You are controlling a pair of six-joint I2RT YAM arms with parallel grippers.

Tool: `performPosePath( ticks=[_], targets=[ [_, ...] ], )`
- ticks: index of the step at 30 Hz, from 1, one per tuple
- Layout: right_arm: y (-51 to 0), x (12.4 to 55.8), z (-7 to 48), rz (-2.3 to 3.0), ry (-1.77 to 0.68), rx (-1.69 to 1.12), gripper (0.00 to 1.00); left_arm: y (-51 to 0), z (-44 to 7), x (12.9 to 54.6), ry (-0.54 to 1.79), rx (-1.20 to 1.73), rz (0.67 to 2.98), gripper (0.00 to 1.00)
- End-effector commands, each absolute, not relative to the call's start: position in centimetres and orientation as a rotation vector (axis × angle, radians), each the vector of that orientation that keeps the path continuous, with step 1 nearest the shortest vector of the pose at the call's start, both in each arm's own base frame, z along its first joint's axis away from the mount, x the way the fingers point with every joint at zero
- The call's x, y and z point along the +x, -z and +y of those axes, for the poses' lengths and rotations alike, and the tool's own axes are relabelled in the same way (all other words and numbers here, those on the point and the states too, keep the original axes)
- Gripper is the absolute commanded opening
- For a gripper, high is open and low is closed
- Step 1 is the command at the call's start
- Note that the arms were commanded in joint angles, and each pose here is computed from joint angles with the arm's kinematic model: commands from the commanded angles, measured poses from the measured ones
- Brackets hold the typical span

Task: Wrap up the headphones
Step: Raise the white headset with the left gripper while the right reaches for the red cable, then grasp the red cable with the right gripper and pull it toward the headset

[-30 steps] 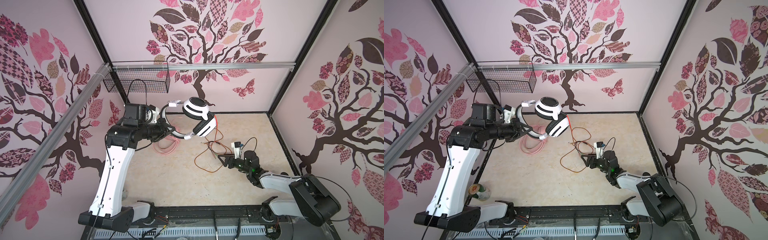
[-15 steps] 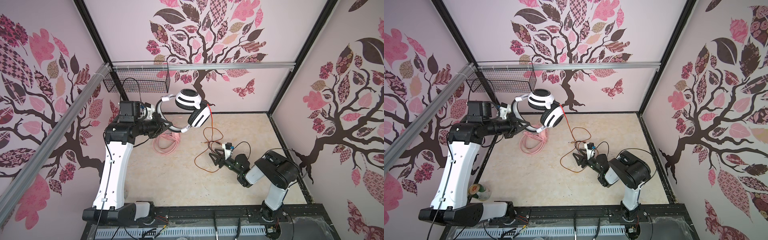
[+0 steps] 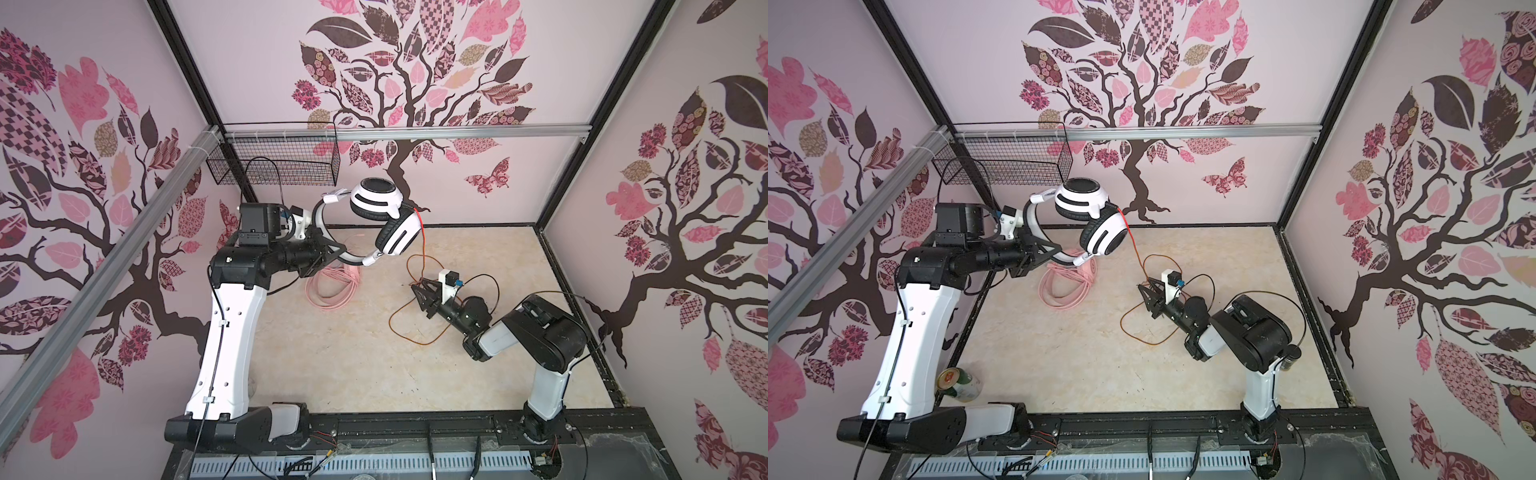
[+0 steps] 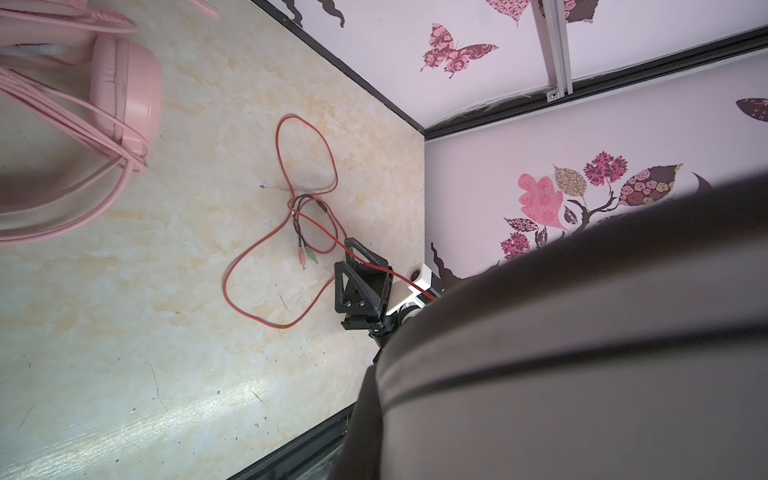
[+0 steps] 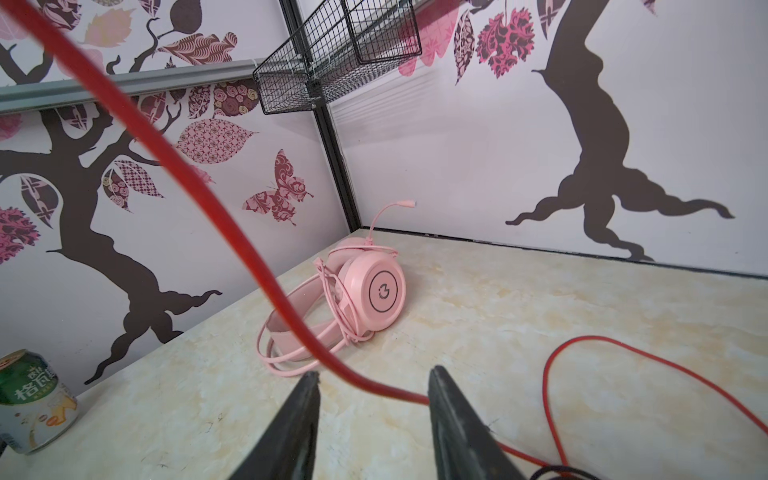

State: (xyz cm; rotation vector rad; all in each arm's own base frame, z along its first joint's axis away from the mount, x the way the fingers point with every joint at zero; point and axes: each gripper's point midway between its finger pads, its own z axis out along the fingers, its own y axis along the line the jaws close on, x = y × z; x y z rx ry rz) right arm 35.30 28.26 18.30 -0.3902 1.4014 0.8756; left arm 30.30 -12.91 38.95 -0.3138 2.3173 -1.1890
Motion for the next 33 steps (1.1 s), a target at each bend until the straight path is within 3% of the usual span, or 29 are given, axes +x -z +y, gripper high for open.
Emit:
performPosePath(
  ticks=[1,8,13,15,19,24,29,33],
  targets=[
    [-21.7,35.1,28.3,1.253,-0.888,-0.382,0.43,-40.6,-13.5,29.6,1.251,-0.252,2.254,0.0],
    [-22.0,35.1,28.2,1.243,-0.881,-0.379,0.39,-40.8,-13.5,29.4,1.257,-0.249,2.249,0.0],
    [-22.4,34.6,28.3,1.231,-0.892,-0.4,0.09,-40.5,-13.5,29.5,1.255,-0.258,2.259,0.0],
    [-22.6,34.0,28.0,1.23,-0.89,-0.408,0.01,-40.0,-13.4,29.6,1.248,-0.266,2.27,0.0],
    [-22.2,32.6,26.8,1.285,-0.867,-0.412,0.0,-38.2,-13.2,29.7,1.226,-0.286,2.31,0.0],
    [-17.1,31.0,27.5,1.675,-0.755,-0.624,0.0,-35.7,-12.2,30.4,1.108,-0.317,2.36,0.0],
    [-15.7,27.5,24.4,1.844,-0.548,-0.727,0.0,-31.9,-7.6,31.2,0.678,-0.41,2.451,0.0],
    [-16.3,26.4,20.7,1.923,-0.359,-0.734,0.0,-30.1,-5.6,31.1,0.476,-0.436,2.473,0.0]
  ],
)
